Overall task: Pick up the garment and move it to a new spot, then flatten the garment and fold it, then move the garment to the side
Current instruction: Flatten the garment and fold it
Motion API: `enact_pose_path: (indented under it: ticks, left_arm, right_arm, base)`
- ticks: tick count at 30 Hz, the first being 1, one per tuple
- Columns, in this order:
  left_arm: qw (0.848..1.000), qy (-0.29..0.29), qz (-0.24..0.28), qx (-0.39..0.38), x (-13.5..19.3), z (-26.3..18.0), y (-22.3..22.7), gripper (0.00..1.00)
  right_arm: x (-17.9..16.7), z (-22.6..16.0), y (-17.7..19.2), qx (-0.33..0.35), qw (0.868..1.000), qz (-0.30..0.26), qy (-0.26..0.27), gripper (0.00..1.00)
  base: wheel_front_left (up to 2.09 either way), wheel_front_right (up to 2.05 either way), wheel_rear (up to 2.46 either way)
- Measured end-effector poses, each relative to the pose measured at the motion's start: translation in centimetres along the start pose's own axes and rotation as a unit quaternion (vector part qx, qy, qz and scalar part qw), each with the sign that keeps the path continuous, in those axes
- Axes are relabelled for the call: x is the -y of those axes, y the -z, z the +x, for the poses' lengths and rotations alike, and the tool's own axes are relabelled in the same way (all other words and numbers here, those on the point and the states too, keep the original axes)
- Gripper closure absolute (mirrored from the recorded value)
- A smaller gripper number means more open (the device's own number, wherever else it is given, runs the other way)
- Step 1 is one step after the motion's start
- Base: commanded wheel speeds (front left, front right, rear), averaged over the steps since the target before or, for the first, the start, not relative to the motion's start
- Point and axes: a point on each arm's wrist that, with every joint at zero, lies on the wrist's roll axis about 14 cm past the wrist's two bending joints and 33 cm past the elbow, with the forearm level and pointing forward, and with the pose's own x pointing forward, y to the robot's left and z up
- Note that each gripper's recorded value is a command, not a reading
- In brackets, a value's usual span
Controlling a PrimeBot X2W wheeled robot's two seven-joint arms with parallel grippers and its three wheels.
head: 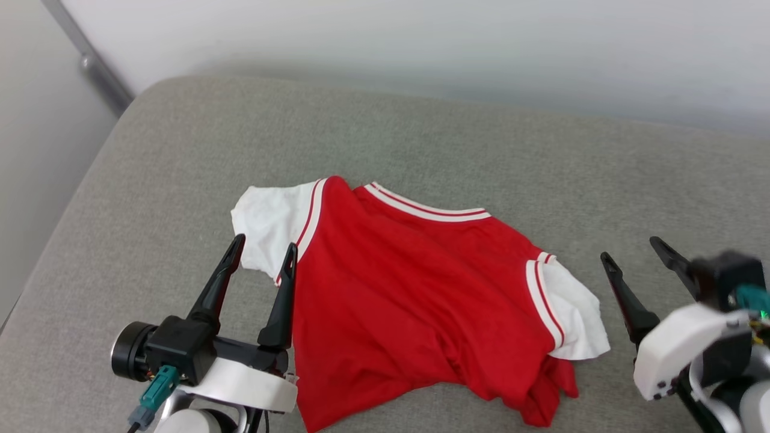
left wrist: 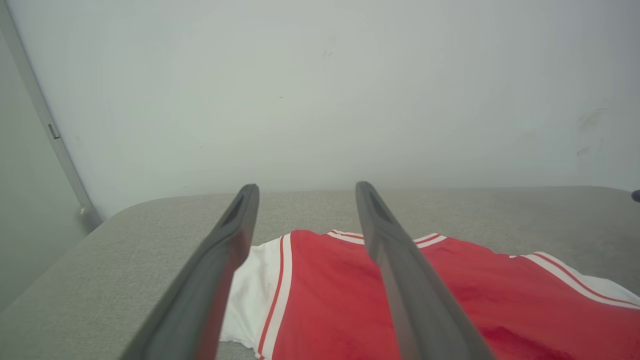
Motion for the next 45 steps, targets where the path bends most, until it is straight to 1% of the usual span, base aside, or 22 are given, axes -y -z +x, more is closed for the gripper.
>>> enact_pose_path:
  ticks: [2,5,7,9,11,14,17,21,25,26,27,28,33,35,37,40,42,45]
  left_arm:
    - [1.0,0.0,0.002,-0.004,-0.2,0.1,0.3,0.0]
    - [1.0,-0.003,0.004,-0.008,-0.5,0.5,0.8,0.0]
    - [1.0,-0.008,0.004,-0.008,-0.8,0.7,0.9,0.0]
    - [1.0,-0.015,0.005,-0.013,-1.2,0.7,1.2,0.0]
    - [1.0,-0.021,0.003,-0.015,-1.5,0.8,1.4,0.0]
    - [0.999,-0.031,0.007,-0.02,-2.0,0.6,1.7,0.0]
    - [0.999,-0.046,0.009,-0.022,-2.7,0.4,1.9,0.0]
    - [0.997,-0.063,0.014,-0.029,-3.7,-0.1,2.1,0.0]
    - [0.997,-0.072,0.019,-0.036,-4.3,-0.3,2.6,0.0]
    - [0.996,-0.073,0.019,-0.037,-4.4,-0.3,2.6,0.0]
    - [0.996,-0.074,0.019,-0.037,-4.4,-0.4,2.6,0.0]
    - [0.996,-0.075,0.018,-0.036,-4.4,-0.4,2.6,0.0]
    - [0.997,-0.069,0.015,-0.03,-4.2,-0.7,2.3,0.0]
    - [0.997,-0.066,0.012,-0.024,-4.1,-0.8,2.0,0.0]
    - [0.998,-0.059,0.012,-0.015,-3.7,-0.7,1.5,0.0]
    - [0.999,-0.046,0.006,-0.006,-3.0,-0.5,1.1,0.0]
    - [0.999,-0.037,0.002,-0.004,-2.5,-0.5,1.0,0.0]
    - [1.0,-0.026,0.001,-0.004,-1.9,-0.2,1.1,0.0]
  right_arm:
    - [-0.3,1.0,1.3,-0.067,0.997,0.006,-0.028,0.0]
    - [-0.5,2.0,3.6,-0.176,0.982,-0.003,-0.065,0.0]
    - [-0.7,2.3,5.1,-0.242,0.966,-0.006,-0.085,0.0]
    - [-1.3,2.4,6.5,-0.301,0.947,-0.008,-0.108,0.0]
    - [-2.1,2.7,7.5,-0.341,0.931,-0.006,-0.127,0.0]
    - [-2.8,3.1,9.0,-0.386,0.911,-0.006,-0.143,0.0]
    - [-3.1,3.5,10.9,-0.416,0.897,-0.011,-0.147,0.0]
    - [-3.3,4.3,12.8,-0.434,0.889,-0.01,-0.148,0.0]
    - [-3.8,4.9,13.8,-0.437,0.886,0.002,-0.152,0.0]
    - [-3.8,4.9,14.0,-0.436,0.887,0.004,-0.151,0.53]
    - [-3.7,4.9,14.0,-0.434,0.888,0.003,-0.149,0.98]
    - [-3.7,4.9,14.0,-0.43,0.891,-0.002,-0.148,1.0]
    - [-2.3,3.8,13.5,-0.417,0.898,-0.035,-0.135,1.0]
    - [-0.4,3.2,13.1,-0.416,0.9,-0.055,-0.116,1.0]
    - [2.3,2.4,12.5,-0.418,0.901,-0.079,-0.084,1.0]
    - [6.2,1.1,11.4,-0.42,0.9,-0.112,-0.041,1.0]
    - [8.7,0.2,10.9,-0.425,0.896,-0.128,-0.014,1.0]
    - [11.9,-1.2,11.2,-0.447,0.882,-0.148,0.021,1.0]
  base:
    - [0.0,0.0,0.0]
    - [0.0,0.0,0.0]
    - [0.0,0.0,0.0]
    - [0.0,0.0,0.0]
    - [0.0,0.0,0.0]
    - [0.0,0.0,0.0]
    - [0.0,0.0,0.0]
    - [0.0,0.0,0.0]
    - [0.0,0.0,0.0]
    - [0.0,0.0,0.0]
    - [0.0,0.0,0.0]
    - [0.0,0.0,0.0]
    - [0.0,0.0,0.0]
    - [0.0,0.0,0.0]
    - [0.0,0.0,0.0]
    - [0.0,0.0,0.0]
    - [0.0,0.0,0.0]
    - [0.0,0.0,0.0]
